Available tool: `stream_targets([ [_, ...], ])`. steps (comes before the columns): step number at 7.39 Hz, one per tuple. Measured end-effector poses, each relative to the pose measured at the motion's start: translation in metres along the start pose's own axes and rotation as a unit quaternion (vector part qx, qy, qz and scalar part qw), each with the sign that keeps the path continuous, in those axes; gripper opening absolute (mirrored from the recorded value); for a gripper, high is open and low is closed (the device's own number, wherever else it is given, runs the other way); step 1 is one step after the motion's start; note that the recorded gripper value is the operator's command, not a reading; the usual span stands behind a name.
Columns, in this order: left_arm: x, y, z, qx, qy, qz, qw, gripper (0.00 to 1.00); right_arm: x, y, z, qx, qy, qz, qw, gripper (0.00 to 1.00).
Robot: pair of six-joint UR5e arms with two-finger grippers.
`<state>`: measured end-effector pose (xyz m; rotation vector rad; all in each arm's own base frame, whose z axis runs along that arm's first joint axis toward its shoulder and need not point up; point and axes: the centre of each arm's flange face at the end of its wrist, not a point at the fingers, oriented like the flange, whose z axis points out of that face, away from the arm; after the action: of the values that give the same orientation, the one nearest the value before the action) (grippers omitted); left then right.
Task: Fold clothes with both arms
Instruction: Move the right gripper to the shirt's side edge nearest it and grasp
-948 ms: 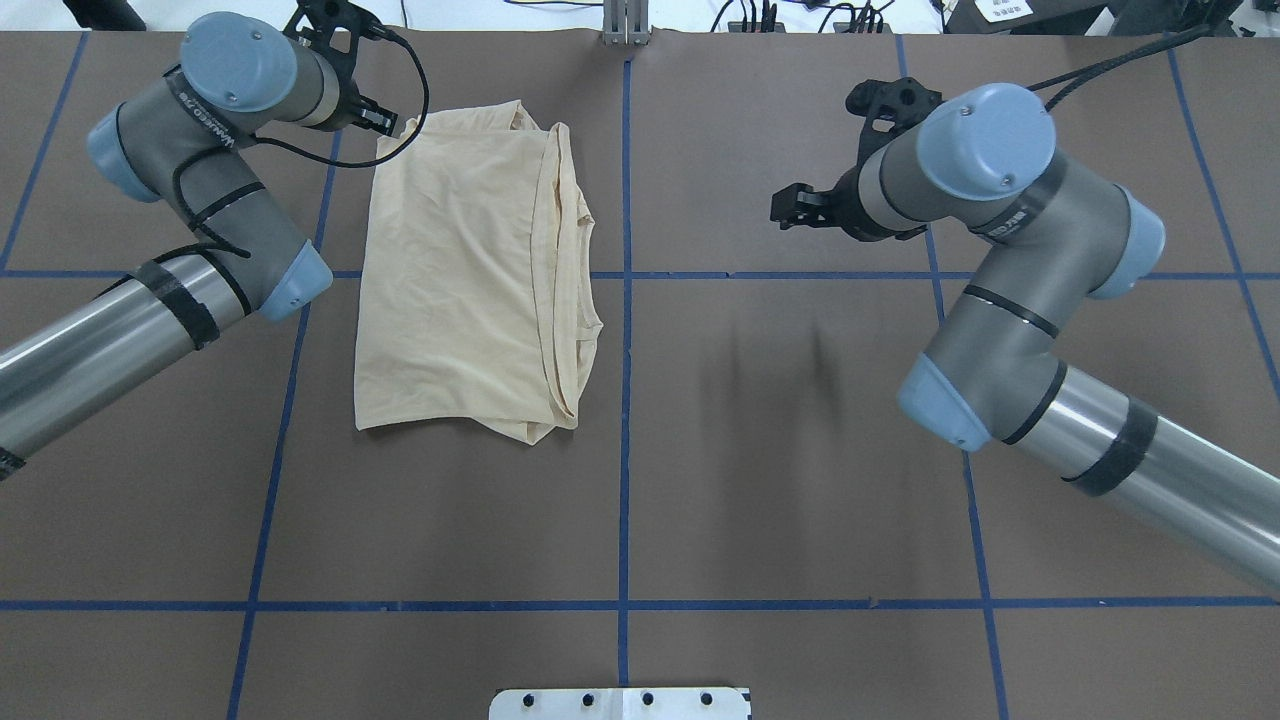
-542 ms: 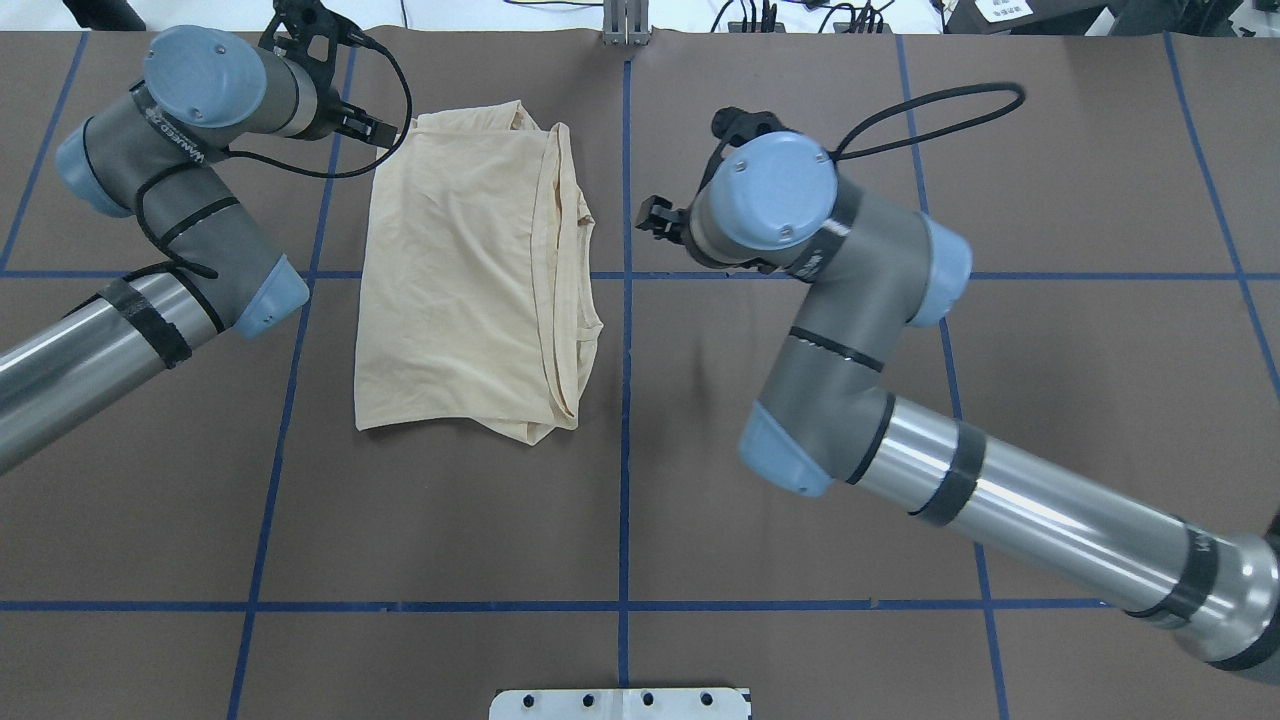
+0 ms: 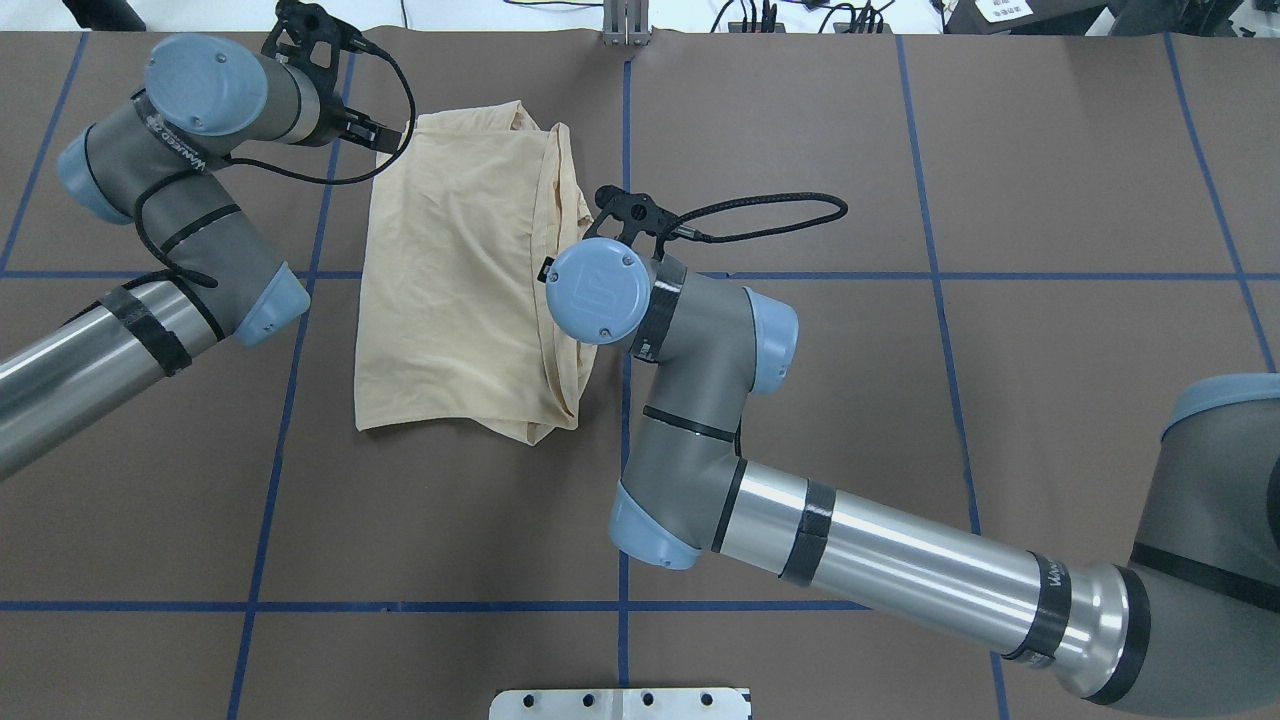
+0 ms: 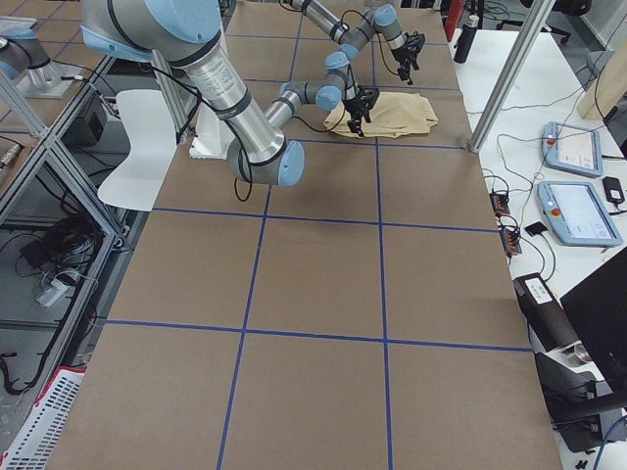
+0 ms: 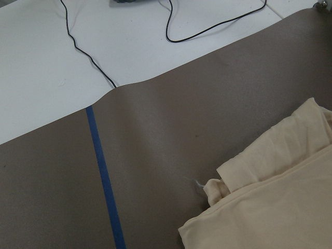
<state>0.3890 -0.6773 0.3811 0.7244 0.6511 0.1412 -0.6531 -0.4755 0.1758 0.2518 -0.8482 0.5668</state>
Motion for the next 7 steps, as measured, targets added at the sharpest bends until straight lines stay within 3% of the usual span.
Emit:
stream_targets([
  [2, 0.003, 0.001, 0.0, 0.0, 0.002, 0.001, 1.0, 1.0, 0.003, 0.018, 0.008, -0.002, 0.009, -0.017, 0.9998, 0.35],
  [7, 0.001, 0.007, 0.0, -0.002, 0.002, 0.001, 1.0, 1.0, -0.001, 0.027, 0.015, -0.001, 0.016, -0.034, 0.9993, 0.35],
])
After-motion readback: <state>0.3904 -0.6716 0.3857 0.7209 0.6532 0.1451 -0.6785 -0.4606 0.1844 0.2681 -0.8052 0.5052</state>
